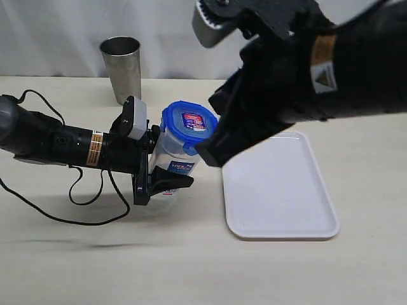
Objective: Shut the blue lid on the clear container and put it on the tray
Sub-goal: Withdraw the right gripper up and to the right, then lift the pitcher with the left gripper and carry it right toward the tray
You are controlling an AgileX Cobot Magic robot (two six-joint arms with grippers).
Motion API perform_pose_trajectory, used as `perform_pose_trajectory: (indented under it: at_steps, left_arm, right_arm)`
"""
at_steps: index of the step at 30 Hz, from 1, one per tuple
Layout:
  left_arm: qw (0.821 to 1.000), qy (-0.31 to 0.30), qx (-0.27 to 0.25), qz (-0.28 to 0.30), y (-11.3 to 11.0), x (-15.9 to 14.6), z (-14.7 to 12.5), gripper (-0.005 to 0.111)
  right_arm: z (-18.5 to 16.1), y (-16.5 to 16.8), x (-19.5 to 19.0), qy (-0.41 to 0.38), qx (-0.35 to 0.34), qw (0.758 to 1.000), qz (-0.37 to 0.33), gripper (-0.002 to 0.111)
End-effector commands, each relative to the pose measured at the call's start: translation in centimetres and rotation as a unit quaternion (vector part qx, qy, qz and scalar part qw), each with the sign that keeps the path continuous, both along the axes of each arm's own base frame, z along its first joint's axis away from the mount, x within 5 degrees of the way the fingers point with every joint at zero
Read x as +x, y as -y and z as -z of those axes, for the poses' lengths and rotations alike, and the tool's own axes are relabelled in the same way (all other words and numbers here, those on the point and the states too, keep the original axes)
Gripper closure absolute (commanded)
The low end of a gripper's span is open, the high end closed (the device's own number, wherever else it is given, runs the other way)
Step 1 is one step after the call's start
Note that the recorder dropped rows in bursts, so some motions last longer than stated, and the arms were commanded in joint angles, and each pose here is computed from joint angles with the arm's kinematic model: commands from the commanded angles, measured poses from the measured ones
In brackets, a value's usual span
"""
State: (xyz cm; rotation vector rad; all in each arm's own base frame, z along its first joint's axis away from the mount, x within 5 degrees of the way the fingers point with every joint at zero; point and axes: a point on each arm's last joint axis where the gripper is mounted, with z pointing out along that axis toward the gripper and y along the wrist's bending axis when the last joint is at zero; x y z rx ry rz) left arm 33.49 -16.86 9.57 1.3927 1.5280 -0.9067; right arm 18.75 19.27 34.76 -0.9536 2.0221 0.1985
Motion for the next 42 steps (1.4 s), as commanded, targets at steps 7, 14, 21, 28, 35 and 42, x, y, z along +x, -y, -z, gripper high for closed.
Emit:
perform_pose_trajectory:
  at_steps: [7,14,21,28,35,42]
  left_arm:
    - [1.000,0.008,-0.020,-0.001,0.2,0.1,-0.8,0.107]
    - [1.000,0.007,-0.025,-0.010,0.2,0.3,-0.9,0.107]
    - [0.999,0.010,-0.031,-0.020,0.2,0.5,-1.0,0.107]
    - [0.999,0.022,-0.036,-0.026,0.2,0.7,-1.1,0.107]
    - [0.999,0.023,-0.035,-0.027,0.2,0.7,-1.1,0.107]
    - [0.993,0.041,-0.103,-0.038,0.4,1.0,-2.4,0.107]
  right_arm:
    - [0.9,3.0,-3.9,0.099,0.117,0.986,-0.063,0.103]
    - [1.7,5.5,-6.3,0.094,0.158,0.981,-0.058,0.103]
    - [2.7,7.9,-8.5,0.101,0.194,0.974,-0.057,0.103]
    - [5.3,8.8,-9.9,0.139,0.246,0.956,-0.086,0.103]
    - [6.8,9.4,-10.5,0.140,0.249,0.954,-0.090,0.104]
    - [7.4,10.9,-11.8,0.160,0.260,0.948,-0.091,0.104]
